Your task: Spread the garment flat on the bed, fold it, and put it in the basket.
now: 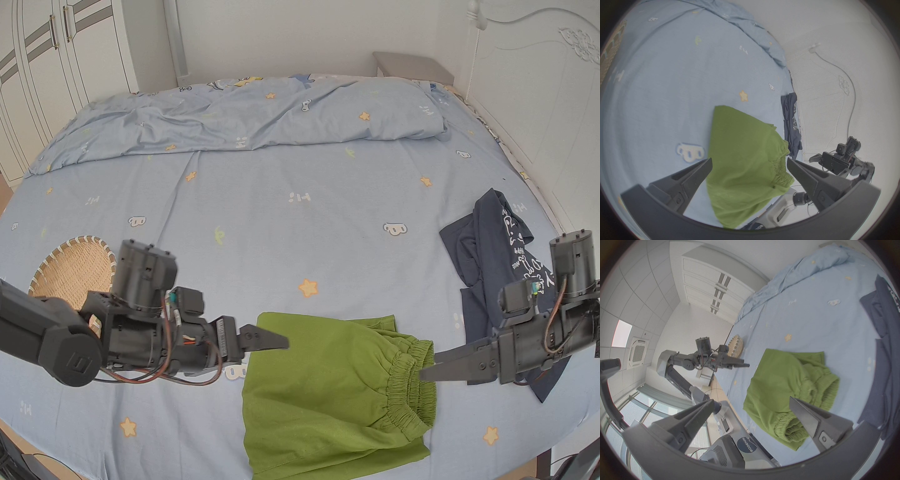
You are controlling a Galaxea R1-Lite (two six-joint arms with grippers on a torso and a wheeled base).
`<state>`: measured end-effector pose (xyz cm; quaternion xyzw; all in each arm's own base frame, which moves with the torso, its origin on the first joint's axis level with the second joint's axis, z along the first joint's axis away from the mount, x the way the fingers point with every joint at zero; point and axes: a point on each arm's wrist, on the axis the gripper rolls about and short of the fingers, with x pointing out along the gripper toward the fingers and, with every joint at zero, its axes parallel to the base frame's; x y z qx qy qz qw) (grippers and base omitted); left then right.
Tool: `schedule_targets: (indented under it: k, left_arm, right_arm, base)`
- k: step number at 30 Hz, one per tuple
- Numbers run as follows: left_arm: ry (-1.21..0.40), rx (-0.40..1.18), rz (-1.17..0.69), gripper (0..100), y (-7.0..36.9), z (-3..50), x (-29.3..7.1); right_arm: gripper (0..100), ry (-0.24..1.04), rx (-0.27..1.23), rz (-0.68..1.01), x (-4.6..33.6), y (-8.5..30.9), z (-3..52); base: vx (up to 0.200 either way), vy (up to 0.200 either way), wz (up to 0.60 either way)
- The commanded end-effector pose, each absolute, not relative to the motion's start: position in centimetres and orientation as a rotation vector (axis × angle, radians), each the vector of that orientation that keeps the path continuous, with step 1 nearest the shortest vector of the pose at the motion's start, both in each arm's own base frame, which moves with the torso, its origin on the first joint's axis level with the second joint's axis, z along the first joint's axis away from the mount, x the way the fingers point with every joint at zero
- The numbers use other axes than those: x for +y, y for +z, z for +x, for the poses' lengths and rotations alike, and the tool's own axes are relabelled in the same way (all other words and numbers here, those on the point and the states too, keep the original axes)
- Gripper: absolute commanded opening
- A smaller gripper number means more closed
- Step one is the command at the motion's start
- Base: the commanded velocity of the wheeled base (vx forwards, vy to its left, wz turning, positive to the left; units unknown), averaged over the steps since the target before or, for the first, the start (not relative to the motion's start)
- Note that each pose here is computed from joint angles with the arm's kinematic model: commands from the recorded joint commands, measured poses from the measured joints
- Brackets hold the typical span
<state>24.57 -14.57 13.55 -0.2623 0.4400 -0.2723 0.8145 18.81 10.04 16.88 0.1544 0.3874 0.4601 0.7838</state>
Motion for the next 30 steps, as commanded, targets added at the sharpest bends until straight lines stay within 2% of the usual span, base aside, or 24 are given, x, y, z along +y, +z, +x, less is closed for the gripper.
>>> schedule_targets:
  k: [1, 6, 14, 25, 30]
  left_arm:
    - [-0.566, 0.919, -0.553, 100, 10.0, 24.4, -9.2]
    - [-0.595, 0.948, -0.526, 100, 7.2, 24.9, -10.1]
    - [-0.627, 0.991, -0.505, 100, 5.7, 24.7, -11.5]
    - [-0.674, 0.987, -0.488, 100, 5.1, 25.1, -13.0]
    - [-0.688, 0.956, -0.494, 100, 5.0, 25.2, -13.2]
  right_arm:
    - [100, 1.065, 1.016, 0.269, 14.5, 13.3, 20.3]
    - [100, 1.055, 1.105, 0.225, 16.6, 11.1, 20.7]
    - [100, 1.049, 1.141, 0.221, 16.7, 10.4, 20.5]
    - [100, 0.965, 1.310, 0.223, 13.7, 6.8, 17.8]
    - [100, 0.931, 1.299, 0.234, 12.2, 6.1, 18.4]
  base:
    - [0.000, 0.000, 0.00]
    - [0.000, 0.000, 0.00]
    - [0.000, 0.000, 0.00]
    - [0.000, 0.000, 0.00]
    - [0.000, 0.000, 0.00]
